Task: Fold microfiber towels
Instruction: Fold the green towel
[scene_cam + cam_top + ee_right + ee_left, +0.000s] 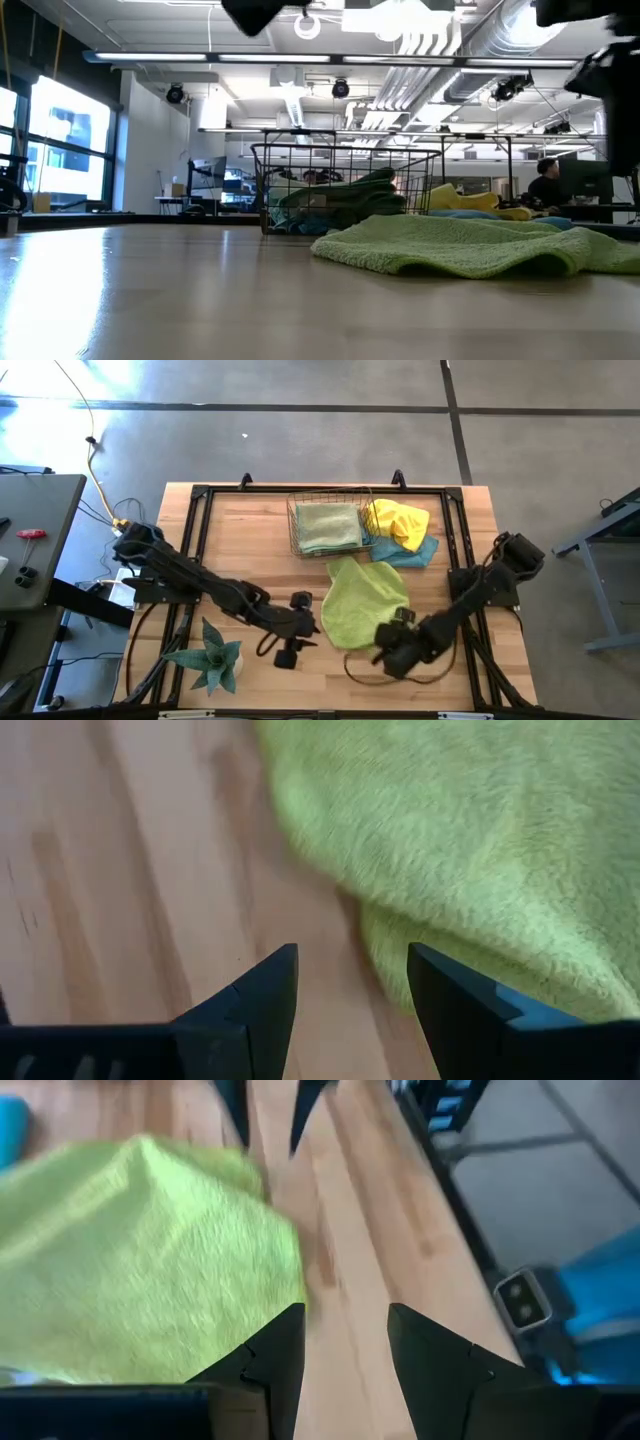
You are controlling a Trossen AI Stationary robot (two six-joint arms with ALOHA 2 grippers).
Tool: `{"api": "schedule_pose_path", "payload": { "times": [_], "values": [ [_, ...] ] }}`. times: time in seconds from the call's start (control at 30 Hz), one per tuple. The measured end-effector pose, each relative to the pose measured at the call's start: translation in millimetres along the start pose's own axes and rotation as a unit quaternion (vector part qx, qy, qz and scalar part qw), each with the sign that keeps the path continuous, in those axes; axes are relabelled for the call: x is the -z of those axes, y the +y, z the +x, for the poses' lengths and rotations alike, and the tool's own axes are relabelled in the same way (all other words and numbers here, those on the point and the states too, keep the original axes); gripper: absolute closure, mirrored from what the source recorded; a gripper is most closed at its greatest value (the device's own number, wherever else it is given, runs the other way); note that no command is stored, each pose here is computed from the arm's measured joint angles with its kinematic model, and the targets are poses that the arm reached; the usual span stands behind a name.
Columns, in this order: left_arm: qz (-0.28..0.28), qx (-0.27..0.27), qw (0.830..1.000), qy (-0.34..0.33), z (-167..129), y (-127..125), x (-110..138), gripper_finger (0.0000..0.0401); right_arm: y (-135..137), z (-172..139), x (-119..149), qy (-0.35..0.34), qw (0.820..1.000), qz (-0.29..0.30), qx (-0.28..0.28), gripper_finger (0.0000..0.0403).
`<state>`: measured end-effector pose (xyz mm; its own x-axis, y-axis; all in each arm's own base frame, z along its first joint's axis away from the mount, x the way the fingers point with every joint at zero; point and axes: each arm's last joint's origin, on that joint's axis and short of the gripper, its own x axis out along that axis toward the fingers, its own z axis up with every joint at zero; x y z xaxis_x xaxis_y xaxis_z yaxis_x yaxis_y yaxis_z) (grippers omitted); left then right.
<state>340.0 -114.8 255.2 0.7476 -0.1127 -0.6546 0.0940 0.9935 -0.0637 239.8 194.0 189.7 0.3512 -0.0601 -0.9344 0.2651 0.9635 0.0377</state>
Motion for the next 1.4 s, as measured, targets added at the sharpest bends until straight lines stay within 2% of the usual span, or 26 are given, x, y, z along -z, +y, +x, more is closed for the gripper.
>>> {"api": "schedule_pose_path", "payload": {
  "times": [0.1, 0.2, 0.37, 0.53, 0.77, 0.93, 1.13, 1.27, 1.4],
  "values": [
    [-0.024, 0.007, 1.0, -0.015, 15.4, -4.6, 0.9, 0.0266, 3.6, 3.5, 15.5, -0.015, 0.997, -0.075, 0.017, 0.0219],
    [-0.055, 0.015, 0.998, -0.032, 22.7, -8.8, 0.1, 0.0266, -0.5, 11.0, 26.3, -0.006, 0.994, -0.108, 0.025, 0.022],
    [-0.101, -0.014, 0.992, -0.072, 22.1, -9.9, -5.5, 0.0266, -11.7, 27.6, 40.8, 0.0, 0.991, -0.125, 0.035, 0.0226],
    [-0.138, -0.034, 0.982, -0.121, 20.3, -10.7, -13.1, 0.0266, -21.1, 45.4, 51.8, 0.0, 0.992, -0.127, -0.001, 0.0236],
    [-0.185, -0.048, 0.972, -0.14, 19.0, -13.9, -14.0, 0.0266, -25.1, 51.5, 55.2, -0.024, 0.993, -0.114, -0.002, 0.0259],
    [-0.183, -0.042, 0.972, -0.138, 17.8, -21.1, -12.0, 0.0266, -24.0, 51.6, 54.1, -0.032, 0.998, -0.058, -0.003, 0.0296],
    [-0.179, -0.054, 0.972, -0.144, 15.7, -30.2, -9.5, 0.0266, -24.1, 52.1, 52.4, -0.052, 0.999, 0.014, 0.004, 0.0388],
    [-0.163, -0.052, 0.975, -0.14, 14.8, -35.4, -7.6, 0.0266, -24.3, 47.4, 51.3, -0.047, 0.997, 0.06, -0.017, 0.0392],
    [-0.114, -0.031, 0.985, -0.129, 13.9, -42.0, -6.0, 0.0265, -24.8, 24.2, 45.4, -0.045, 0.991, 0.103, -0.075, 0.04]
  ]
}}
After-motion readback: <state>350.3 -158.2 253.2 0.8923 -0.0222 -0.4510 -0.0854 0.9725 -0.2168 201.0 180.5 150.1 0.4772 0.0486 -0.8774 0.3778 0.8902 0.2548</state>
